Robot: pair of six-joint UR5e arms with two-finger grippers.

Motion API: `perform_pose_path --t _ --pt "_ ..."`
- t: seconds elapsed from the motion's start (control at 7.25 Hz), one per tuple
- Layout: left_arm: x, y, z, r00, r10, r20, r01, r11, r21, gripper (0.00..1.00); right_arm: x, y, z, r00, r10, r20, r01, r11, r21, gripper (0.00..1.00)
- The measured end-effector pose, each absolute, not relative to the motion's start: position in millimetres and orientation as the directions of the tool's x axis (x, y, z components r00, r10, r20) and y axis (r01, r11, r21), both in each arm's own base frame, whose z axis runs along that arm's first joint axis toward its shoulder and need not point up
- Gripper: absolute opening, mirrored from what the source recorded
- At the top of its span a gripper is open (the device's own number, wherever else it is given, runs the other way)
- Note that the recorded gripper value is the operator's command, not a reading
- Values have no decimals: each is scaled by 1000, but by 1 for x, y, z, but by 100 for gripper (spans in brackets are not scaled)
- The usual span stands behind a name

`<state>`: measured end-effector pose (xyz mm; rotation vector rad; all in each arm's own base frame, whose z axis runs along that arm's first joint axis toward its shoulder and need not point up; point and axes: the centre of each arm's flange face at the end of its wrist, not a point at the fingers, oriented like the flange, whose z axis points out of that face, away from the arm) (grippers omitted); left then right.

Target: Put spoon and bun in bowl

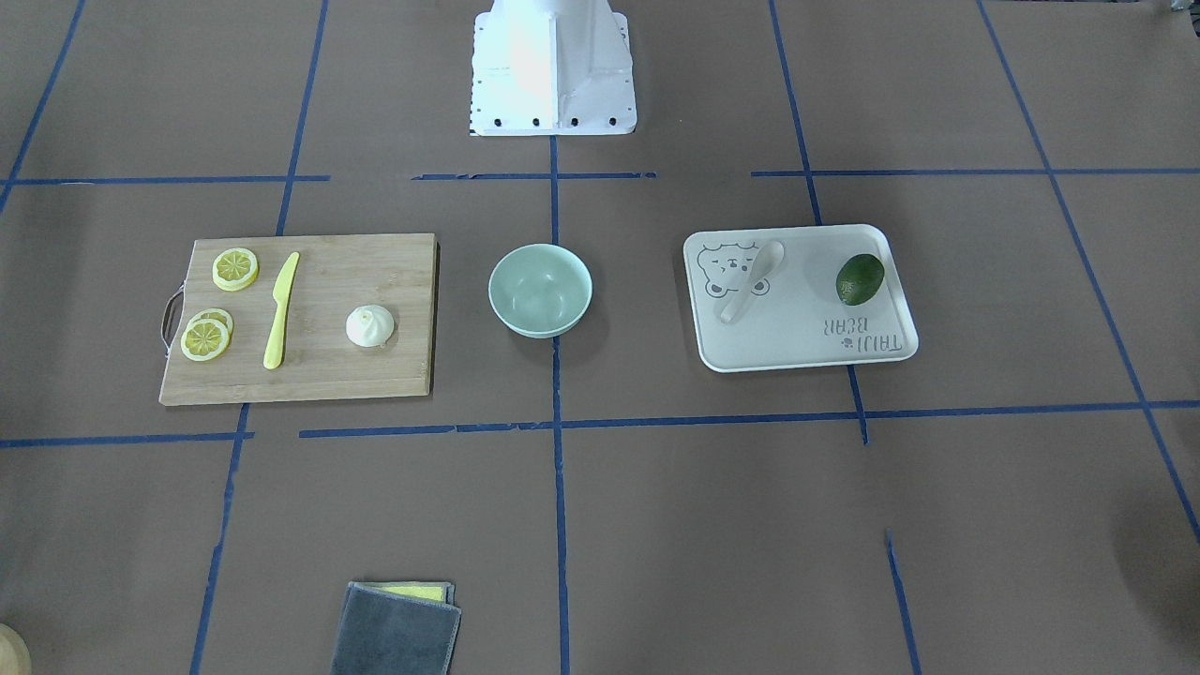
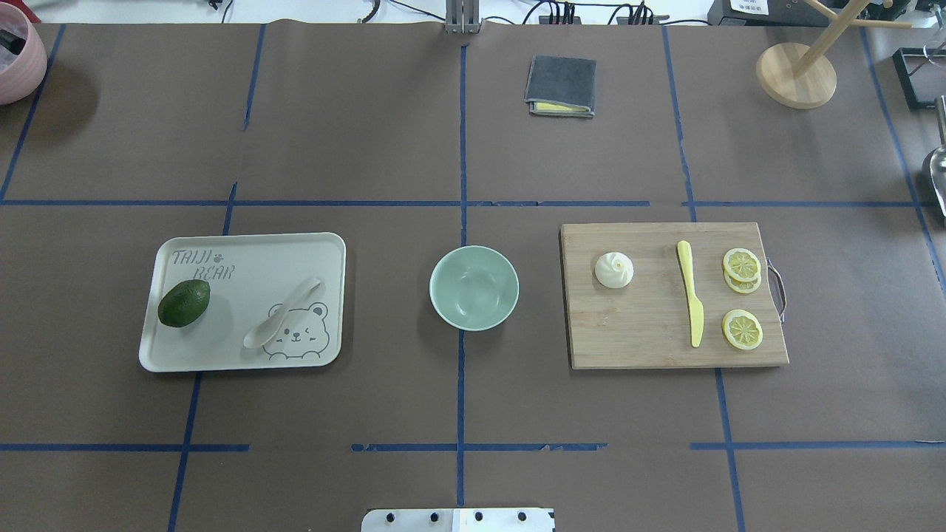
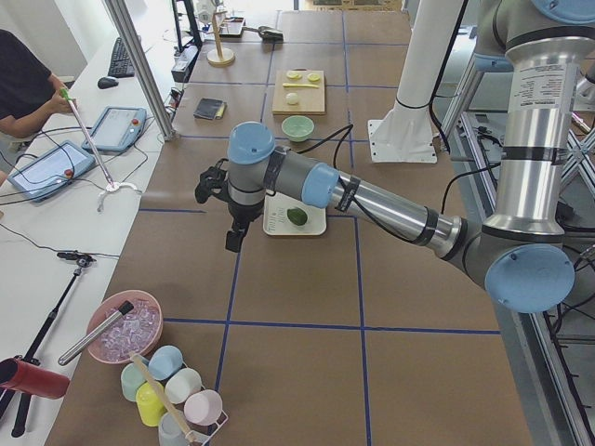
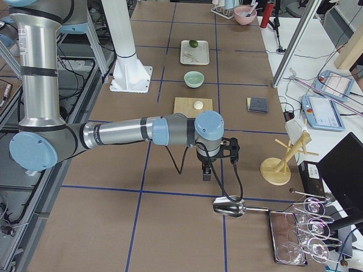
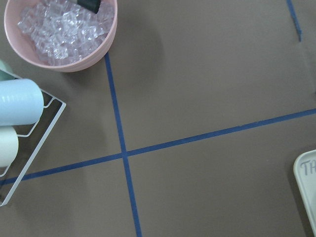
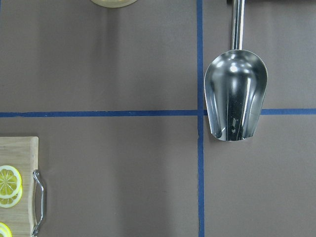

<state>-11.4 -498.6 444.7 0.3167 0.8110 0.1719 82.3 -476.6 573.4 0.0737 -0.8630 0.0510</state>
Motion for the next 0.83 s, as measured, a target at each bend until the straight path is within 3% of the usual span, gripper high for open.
perform_pose_path --t 0.55,0.83 --pt "130 -479 323 592 189 -783 23 968 252 97 82 -480 546 655 -22 755 -77 992 95 100" --pt "219 -465 304 588 120 -800 71 977 199 95 80 -486 529 652 -23 758 -91 990 108 100"
